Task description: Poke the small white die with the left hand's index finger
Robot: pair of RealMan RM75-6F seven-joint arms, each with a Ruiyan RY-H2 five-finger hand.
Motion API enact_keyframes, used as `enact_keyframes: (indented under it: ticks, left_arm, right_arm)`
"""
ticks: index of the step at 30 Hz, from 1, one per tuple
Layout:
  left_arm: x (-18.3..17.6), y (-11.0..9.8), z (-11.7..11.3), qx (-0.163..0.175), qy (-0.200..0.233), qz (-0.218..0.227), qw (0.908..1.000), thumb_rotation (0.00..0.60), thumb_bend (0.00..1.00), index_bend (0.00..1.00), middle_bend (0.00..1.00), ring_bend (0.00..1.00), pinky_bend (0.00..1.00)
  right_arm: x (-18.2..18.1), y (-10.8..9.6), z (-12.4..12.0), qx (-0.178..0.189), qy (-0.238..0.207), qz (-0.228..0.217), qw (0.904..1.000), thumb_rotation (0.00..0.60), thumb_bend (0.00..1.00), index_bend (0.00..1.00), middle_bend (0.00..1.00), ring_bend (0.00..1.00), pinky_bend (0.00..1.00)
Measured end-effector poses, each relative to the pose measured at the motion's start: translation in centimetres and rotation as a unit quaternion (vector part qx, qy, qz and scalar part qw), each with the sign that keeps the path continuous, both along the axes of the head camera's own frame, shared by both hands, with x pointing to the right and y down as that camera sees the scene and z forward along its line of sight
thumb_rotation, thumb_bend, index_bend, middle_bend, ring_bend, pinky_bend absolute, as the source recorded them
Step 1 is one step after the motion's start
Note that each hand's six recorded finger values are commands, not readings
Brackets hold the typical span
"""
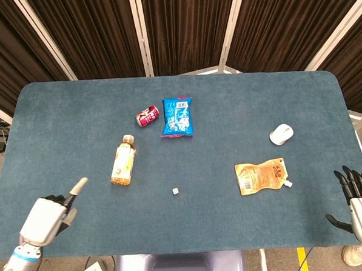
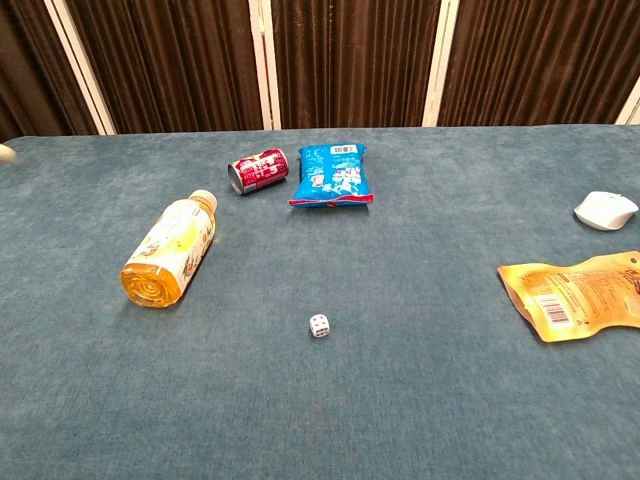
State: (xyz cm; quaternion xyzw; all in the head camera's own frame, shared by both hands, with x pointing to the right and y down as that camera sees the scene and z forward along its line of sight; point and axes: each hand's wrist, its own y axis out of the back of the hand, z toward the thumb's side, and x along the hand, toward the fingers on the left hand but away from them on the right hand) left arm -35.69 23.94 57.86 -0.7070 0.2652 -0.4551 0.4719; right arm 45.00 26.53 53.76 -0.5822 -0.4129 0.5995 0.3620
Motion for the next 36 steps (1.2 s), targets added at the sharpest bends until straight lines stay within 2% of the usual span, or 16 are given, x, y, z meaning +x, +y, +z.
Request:
enact_keyframes:
  ticks: [5, 9, 13, 18, 23, 36]
  left_arm:
    - [3.2, -0.5, 1.5, -0.056, -0.012, 0.054, 0.9969, 0.600, 0.71, 0.00, 0.84, 0.80, 0.84]
    - [6.1, -1.1, 2.8, -0.098, -0.044, 0.107, 0.9884, 0.600, 0.72, 0.00, 0.85, 0.80, 0.84]
    - [8.0, -1.8, 3.7, -0.118, -0.072, 0.138, 0.9806, 0.600, 0.72, 0.00, 0.85, 0.80, 0.84]
    - [10.7, -2.7, 5.4, -0.135, -0.090, 0.159, 0.9738, 0.600, 0.72, 0.00, 0.85, 0.80, 0.84]
    - [13.8, -3.3, 7.0, -0.150, -0.090, 0.171, 0.9696, 0.600, 0.72, 0.00, 0.85, 0.80, 0.84]
    - [19.2, -3.3, 10.7, -0.191, -0.088, 0.185, 0.9599, 0.600, 0.73, 0.00, 0.84, 0.80, 0.84]
  right_arm:
    - [0.5, -0.4, 0.1, 0.001, 0.000, 0.007, 1.0000, 0.600, 0.00, 0.06, 0.00, 0.00, 0.00]
    - [1.1, -0.5, 0.1, 0.001, -0.001, 0.018, 0.9998, 0.600, 0.01, 0.06, 0.00, 0.00, 0.00]
    - [1.5, -0.8, -0.1, 0.003, -0.004, 0.024, 0.9997, 0.600, 0.01, 0.06, 0.00, 0.00, 0.00]
    - [1.8, -1.0, -0.2, 0.007, -0.007, 0.028, 0.9996, 0.600, 0.00, 0.06, 0.00, 0.00, 0.00]
    - [2.3, -1.1, -0.1, 0.003, -0.007, 0.036, 0.9993, 0.600, 0.01, 0.06, 0.00, 0.00, 0.00]
    - [3.4, -1.1, 0.7, -0.009, -0.002, 0.049, 0.9987, 0.600, 0.01, 0.06, 0.00, 0.00, 0.00]
